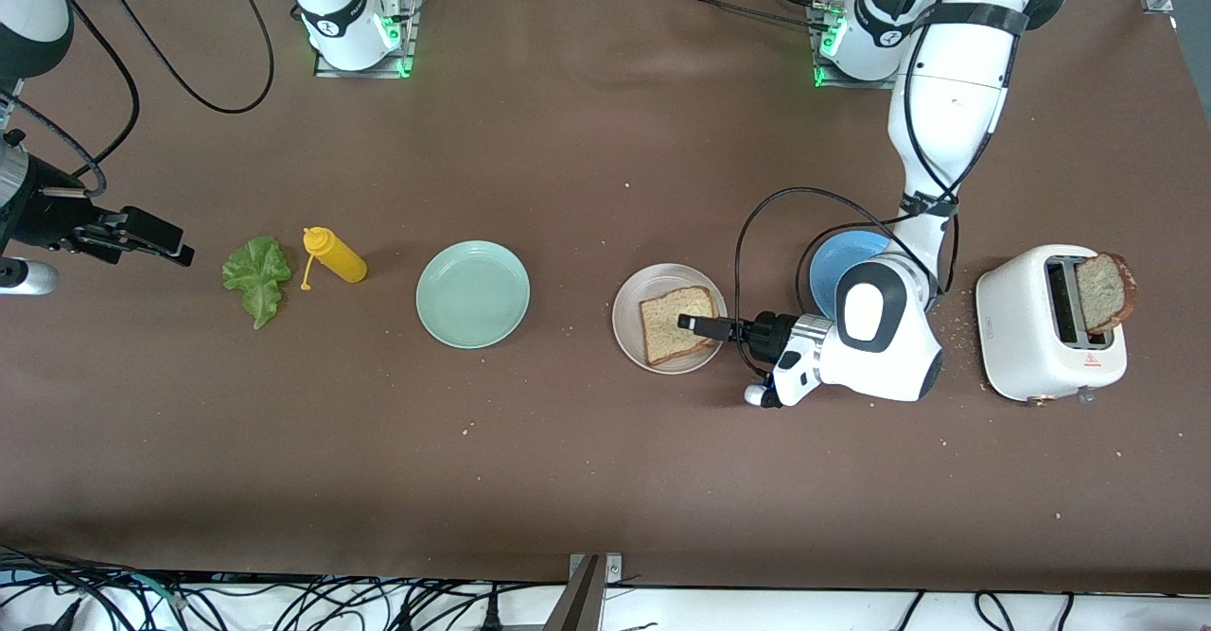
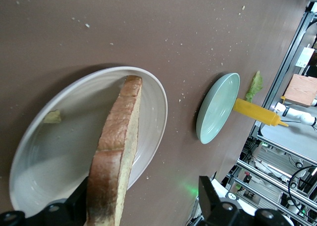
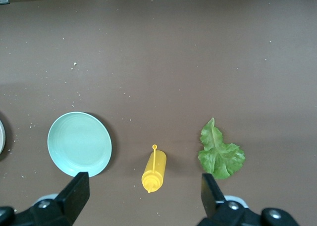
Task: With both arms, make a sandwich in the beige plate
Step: 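Lower the toast onto the beige plate and open the left gripper, then withdraw the left gripper back to the toaster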
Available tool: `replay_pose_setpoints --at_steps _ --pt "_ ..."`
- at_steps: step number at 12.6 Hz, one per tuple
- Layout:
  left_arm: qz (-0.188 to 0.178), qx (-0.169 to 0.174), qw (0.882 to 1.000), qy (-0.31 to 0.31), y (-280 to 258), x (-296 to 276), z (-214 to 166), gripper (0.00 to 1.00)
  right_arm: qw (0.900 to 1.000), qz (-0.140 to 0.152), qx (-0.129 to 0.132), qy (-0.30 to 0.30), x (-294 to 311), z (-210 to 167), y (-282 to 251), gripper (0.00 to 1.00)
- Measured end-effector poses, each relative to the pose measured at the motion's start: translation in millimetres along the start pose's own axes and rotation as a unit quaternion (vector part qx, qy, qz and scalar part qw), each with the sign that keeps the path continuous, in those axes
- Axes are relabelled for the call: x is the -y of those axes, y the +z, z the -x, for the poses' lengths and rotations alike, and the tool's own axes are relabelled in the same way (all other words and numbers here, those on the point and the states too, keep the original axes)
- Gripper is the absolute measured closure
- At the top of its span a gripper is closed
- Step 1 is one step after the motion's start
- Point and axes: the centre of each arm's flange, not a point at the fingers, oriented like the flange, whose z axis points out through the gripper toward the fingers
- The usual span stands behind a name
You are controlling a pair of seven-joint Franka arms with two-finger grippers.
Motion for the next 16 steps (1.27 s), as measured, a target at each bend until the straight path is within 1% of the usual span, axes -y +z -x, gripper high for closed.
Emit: replay_pose_setpoints --at_steps 2,4,5,8,10,11,14,16 --pt "-0.007 -0.005 1.000 -0.003 -6.5 4.5 -1.1 0.07 1.000 0.000 -0.001 0.000 -0.1 -0.1 -0.1 0.00" --pt "-0.010 -0.008 1.000 -0.006 -11.2 5.1 -1.3 0.02 1.000 0.000 -0.001 0.000 -0.1 -0.3 -0.2 0.00" --pt "-0.022 -0.009 1.000 -0.007 -15.2 5.8 -1.0 0.01 1.000 0.000 -0.001 0.000 -0.1 -0.3 -0.3 0.00" --pt "-0.077 -0.013 0.997 -0.009 -39.1 4.0 3.3 0.00 1.000 0.000 -0.002 0.000 -0.1 -0.3 -0.3 0.00" --pt "-0.126 -0.025 0.992 -0.014 -74.1 4.9 8.1 0.00 1.000 0.000 -0.002 0.000 -0.1 -0.4 -0.3 0.00" --pt "-0.152 -0.029 0.988 -0.016 -99.1 8.3 12.6 0.00 1.000 0.000 -0.002 0.000 -0.1 -0.4 -0.3 0.00" --pt "-0.215 -0.027 0.976 -0.033 -188.1 30.9 37.9 0.00 1.000 0.000 -0.002 0.000 -0.3 -0.4 -0.3 0.00" --pt "-0.263 -0.025 0.963 -0.044 -241.7 39.9 61.3 0.00 1.000 0.000 -0.002 0.000 -0.4 -0.5 -0.3 0.00"
